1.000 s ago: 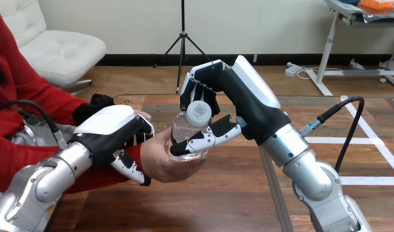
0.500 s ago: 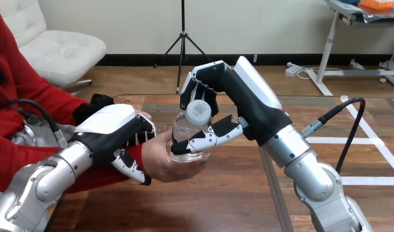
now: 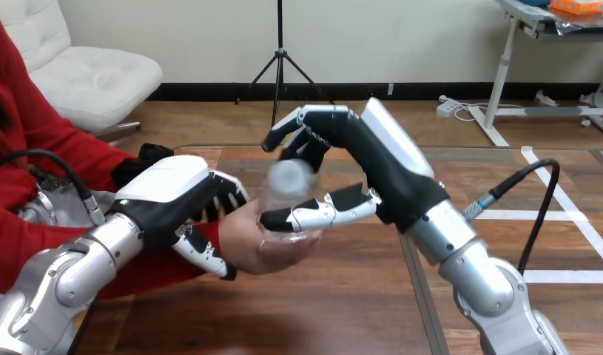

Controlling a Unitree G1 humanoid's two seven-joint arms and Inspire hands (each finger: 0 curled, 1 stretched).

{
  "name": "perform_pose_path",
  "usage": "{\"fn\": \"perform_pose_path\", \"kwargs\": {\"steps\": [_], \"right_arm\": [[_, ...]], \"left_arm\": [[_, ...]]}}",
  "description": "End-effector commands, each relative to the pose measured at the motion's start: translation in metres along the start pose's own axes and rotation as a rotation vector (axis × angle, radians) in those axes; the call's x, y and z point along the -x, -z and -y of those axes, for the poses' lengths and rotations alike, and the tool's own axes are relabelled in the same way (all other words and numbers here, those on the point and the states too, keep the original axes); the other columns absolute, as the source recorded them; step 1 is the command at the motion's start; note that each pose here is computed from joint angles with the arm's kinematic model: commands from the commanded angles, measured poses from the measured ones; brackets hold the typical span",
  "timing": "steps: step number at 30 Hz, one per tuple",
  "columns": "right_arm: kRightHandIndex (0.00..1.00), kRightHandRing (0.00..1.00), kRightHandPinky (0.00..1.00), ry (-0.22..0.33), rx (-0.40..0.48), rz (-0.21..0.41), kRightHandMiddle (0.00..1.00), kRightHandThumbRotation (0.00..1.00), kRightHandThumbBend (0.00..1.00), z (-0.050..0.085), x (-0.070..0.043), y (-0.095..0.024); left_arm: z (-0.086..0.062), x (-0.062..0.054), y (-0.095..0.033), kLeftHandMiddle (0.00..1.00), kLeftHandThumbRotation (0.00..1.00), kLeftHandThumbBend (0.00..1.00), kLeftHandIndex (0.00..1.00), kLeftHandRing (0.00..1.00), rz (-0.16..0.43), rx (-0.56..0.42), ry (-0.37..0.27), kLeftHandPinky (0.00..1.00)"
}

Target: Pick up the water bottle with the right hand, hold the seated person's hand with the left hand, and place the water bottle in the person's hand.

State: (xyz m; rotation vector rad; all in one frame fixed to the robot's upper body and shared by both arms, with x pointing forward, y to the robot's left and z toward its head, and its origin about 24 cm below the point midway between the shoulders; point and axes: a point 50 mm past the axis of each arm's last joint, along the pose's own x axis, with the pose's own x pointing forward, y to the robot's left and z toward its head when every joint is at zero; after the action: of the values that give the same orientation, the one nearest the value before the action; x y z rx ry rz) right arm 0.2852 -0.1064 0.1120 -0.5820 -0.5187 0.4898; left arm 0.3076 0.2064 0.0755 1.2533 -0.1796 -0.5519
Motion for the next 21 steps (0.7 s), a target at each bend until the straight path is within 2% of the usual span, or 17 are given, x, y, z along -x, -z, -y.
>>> {"fn": "perform_pose_path", "kwargs": {"steps": [1, 10, 21], "right_arm": [[0.92, 0.89, 0.8, 0.04, 0.026, 0.03, 0.91, 0.53, 1.0, 0.015, 0.0, -0.008], [0.98, 0.98, 0.9, 0.068, 0.035, 0.001, 0.97, 0.63, 1.0, 0.02, 0.006, -0.005], [1.0, 1.0, 0.94, 0.096, 0.03, -0.019, 0.98, 0.7, 1.0, 0.027, 0.014, 0.002]], "left_arm": [[-0.041, -0.006, -0.017, 0.78, 0.26, 0.99, 0.81, 0.72, 0.085, -0.07, -0.152, 0.64], [-0.042, 0.001, -0.02, 0.88, 0.36, 1.0, 0.9, 0.84, 0.09, -0.082, -0.164, 0.74], [-0.042, 0.009, -0.022, 0.96, 0.42, 1.0, 0.97, 0.92, 0.094, -0.098, -0.207, 0.81]]}}
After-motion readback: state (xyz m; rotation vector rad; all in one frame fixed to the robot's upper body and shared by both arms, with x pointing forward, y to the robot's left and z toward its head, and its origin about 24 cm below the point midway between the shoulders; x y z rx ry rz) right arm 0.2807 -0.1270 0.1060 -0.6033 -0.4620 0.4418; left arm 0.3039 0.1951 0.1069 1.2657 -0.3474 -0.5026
